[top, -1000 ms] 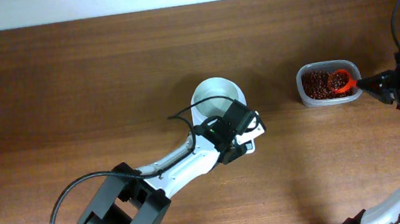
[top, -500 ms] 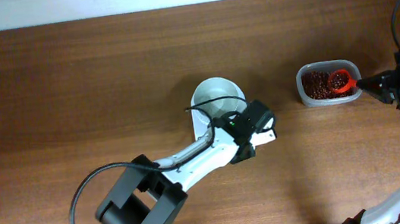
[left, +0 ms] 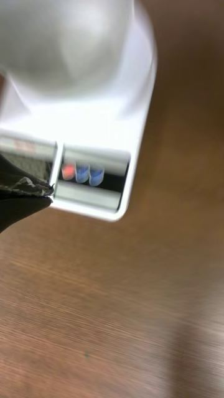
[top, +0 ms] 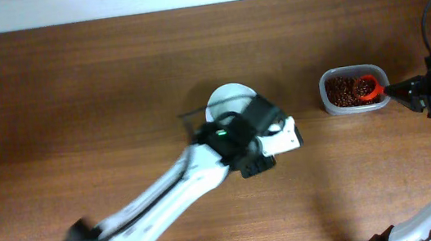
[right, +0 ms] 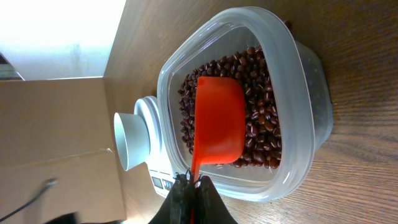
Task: Scoop item into bowl and weigh 50g on scale
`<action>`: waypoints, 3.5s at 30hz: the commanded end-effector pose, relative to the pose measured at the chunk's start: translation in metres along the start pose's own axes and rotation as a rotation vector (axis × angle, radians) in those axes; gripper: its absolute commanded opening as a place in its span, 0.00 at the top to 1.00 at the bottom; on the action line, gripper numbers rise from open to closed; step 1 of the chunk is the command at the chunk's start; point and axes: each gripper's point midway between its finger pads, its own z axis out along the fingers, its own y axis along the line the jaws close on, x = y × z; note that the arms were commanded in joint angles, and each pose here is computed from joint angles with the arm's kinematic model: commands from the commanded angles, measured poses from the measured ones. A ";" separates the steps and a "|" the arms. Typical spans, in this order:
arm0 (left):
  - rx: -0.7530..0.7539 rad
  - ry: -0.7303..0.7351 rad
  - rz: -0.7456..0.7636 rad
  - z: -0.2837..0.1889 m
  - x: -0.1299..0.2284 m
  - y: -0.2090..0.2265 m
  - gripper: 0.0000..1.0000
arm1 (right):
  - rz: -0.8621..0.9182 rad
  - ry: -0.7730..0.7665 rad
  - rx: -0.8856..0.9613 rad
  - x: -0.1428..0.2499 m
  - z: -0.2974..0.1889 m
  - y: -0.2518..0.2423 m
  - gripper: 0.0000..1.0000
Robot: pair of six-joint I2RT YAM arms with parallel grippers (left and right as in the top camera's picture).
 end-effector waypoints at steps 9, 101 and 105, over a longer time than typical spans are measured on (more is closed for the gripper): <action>-0.109 0.003 -0.331 -0.032 0.061 0.088 1.00 | -0.004 -0.010 -0.012 -0.001 -0.001 -0.001 0.96; 0.012 0.161 -0.349 -0.016 0.099 0.031 0.01 | -0.027 0.069 0.055 0.010 0.017 -0.002 0.96; 0.013 0.164 -0.350 -0.013 0.101 0.029 0.01 | -0.024 0.070 0.055 0.010 0.017 -0.002 0.96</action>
